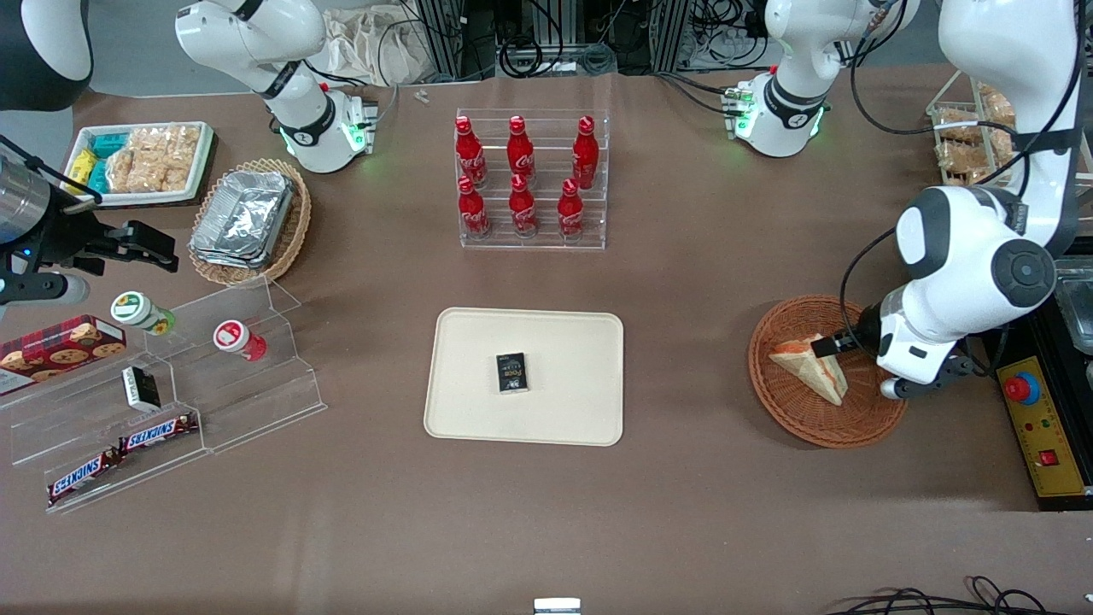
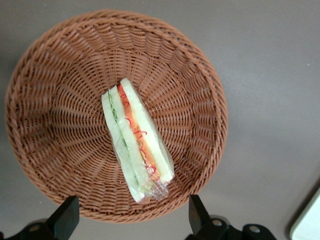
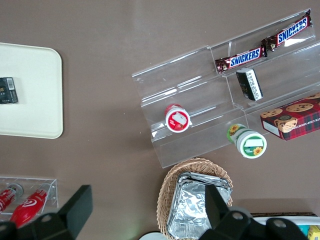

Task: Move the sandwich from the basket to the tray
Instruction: 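Close the left gripper on the sandwich's wrapped end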

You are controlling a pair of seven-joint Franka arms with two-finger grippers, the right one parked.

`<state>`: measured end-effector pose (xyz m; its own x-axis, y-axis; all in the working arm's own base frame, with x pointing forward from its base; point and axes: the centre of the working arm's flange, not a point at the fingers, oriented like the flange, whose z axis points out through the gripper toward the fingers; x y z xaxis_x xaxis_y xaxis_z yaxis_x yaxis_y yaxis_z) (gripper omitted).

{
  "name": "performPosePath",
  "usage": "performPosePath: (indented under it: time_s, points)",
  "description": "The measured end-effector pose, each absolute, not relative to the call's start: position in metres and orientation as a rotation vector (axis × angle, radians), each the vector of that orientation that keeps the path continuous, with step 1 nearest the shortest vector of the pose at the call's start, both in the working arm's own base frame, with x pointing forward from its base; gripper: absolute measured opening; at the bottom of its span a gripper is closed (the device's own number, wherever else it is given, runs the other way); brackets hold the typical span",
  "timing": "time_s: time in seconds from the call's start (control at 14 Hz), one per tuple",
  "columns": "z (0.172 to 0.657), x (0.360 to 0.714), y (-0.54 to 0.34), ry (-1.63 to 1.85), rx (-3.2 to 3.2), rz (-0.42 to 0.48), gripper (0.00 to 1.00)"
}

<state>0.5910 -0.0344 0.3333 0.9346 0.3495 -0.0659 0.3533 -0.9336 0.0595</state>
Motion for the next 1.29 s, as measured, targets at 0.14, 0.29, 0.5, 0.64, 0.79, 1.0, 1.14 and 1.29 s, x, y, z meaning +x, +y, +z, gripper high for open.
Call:
performPosePath:
  time_s: [0.14,0.29,0.5,0.64,0.79,1.0,1.14,1.29]
  points:
    - [0.319,0.590,-0.034,0.638,2.999,-0.035,0.98]
    - [0.304,0.591,-0.033,0.730,2.970,0.011,0.98]
    - [0.279,0.586,-0.032,0.801,2.948,0.028,0.97]
    - [0.266,0.583,-0.032,0.827,2.944,0.009,0.95]
    - [0.259,0.581,-0.032,0.839,2.943,-0.009,0.93]
    - [0.257,0.581,-0.032,0.871,2.934,-0.014,0.63]
    - [0.259,0.581,-0.032,0.873,2.936,-0.032,0.43]
    - [0.271,0.585,-0.034,0.869,2.947,-0.097,0.31]
